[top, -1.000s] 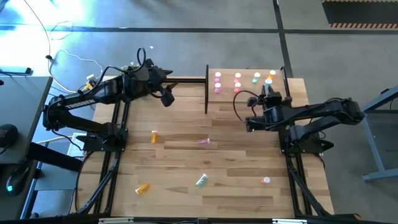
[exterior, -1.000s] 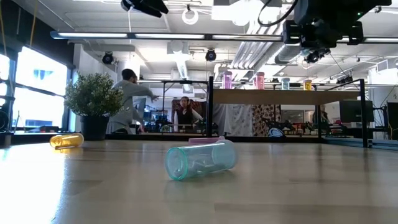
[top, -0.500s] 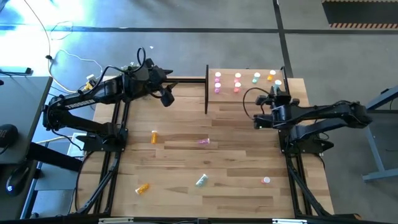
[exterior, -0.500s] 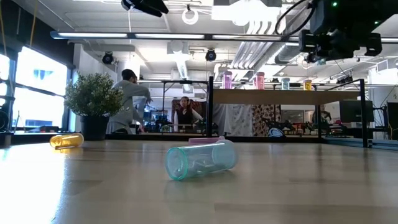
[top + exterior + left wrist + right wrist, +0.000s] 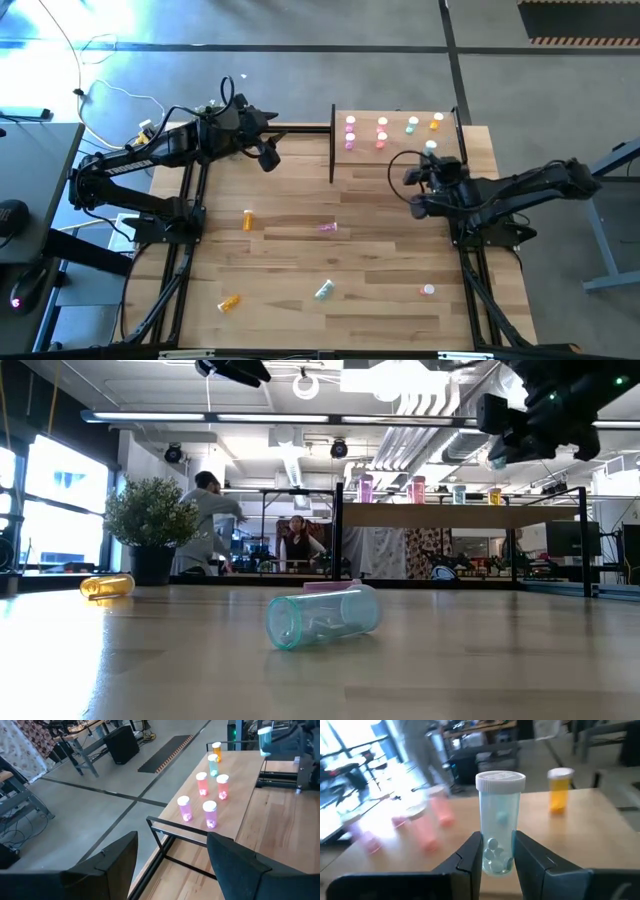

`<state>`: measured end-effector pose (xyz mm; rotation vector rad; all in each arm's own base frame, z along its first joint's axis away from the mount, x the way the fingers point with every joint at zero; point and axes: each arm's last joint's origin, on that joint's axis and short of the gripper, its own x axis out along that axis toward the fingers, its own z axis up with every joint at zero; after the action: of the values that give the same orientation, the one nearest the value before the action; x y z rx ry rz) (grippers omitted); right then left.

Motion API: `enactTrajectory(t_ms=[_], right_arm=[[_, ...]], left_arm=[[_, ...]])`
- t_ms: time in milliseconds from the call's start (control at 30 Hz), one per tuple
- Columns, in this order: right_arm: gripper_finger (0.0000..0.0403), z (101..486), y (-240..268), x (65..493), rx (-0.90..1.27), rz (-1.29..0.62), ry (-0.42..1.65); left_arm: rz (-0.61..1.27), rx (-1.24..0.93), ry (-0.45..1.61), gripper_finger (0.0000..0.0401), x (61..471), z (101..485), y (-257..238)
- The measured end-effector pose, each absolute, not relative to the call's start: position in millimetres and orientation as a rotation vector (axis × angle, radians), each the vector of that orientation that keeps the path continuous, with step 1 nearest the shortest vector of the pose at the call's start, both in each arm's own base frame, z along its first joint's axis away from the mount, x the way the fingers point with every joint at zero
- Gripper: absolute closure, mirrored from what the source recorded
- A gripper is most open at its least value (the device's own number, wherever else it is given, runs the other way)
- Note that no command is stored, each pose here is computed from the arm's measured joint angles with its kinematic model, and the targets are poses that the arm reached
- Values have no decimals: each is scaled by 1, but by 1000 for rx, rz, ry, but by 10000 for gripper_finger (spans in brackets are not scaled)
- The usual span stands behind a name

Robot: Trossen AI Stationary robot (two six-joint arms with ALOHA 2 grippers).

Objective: Pick and place medicine bottles onto shelf by color
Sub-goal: Put the right blue pill bottle on the shelf aligned with the other blue pill bottle

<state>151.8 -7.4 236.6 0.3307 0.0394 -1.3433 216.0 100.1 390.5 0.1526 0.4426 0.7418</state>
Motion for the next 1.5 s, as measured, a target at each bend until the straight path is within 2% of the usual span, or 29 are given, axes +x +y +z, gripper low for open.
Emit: enactTrajectory(t_ms=[200, 400, 667, 800, 1167, 1500], right_arm=[[322, 246, -2, 166, 328, -1220, 97], [322, 273, -8, 176, 247, -1089, 97], [322, 286, -28, 159, 118, -1162, 138], [322, 271, -38, 152, 134, -1224, 154], [322, 231, -51, 142, 187, -1141, -24], [322, 214, -57, 147, 191, -1115, 3]], left_arm=[[742, 152, 443, 174, 216, 390, 100], [741, 152, 443, 174, 216, 390, 100], [741, 152, 443, 174, 216, 390, 100], [741, 152, 443, 174, 216, 390, 100], [741, 152, 443, 174, 216, 390, 100], [741, 152, 443, 174, 216, 390, 100]])
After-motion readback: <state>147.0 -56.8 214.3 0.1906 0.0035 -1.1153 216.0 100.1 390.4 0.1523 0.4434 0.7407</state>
